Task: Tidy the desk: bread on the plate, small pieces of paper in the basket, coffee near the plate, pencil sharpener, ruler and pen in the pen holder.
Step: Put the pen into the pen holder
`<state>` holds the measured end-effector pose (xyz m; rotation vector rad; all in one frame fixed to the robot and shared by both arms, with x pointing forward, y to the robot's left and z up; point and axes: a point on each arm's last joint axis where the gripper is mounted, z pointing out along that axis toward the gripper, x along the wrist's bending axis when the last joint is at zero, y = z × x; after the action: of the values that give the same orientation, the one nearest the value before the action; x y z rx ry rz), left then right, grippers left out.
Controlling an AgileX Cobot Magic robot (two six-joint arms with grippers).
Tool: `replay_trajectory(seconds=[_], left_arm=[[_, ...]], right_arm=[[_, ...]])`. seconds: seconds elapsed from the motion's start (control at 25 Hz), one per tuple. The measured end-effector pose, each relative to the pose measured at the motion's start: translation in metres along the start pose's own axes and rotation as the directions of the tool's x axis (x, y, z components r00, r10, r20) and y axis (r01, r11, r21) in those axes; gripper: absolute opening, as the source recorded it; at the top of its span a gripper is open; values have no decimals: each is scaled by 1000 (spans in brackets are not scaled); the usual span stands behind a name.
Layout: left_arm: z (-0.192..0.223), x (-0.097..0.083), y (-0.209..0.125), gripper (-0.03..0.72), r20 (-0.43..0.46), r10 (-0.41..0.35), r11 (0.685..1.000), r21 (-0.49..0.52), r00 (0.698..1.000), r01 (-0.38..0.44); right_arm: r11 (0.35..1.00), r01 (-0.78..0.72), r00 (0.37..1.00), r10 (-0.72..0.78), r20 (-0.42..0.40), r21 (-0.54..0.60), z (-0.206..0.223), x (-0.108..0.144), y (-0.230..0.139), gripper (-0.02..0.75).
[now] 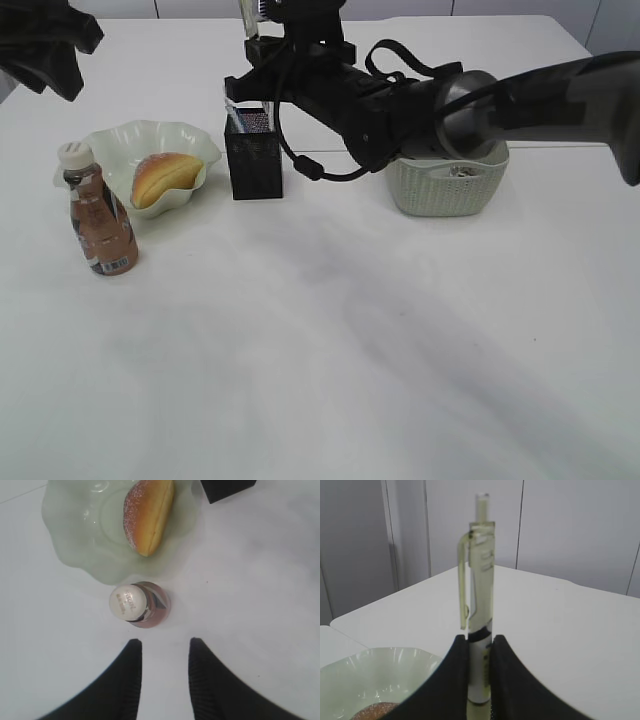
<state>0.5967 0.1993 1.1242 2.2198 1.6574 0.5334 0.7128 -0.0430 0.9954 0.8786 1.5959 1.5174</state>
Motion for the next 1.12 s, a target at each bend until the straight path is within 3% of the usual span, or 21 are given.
replay_trajectory(seconds=[1.12], left_arm=[[1, 0, 3, 239, 2, 0, 999, -34, 1000, 0]], right_arm=[[999, -19, 1000, 18, -11, -29, 28, 2, -13, 61]])
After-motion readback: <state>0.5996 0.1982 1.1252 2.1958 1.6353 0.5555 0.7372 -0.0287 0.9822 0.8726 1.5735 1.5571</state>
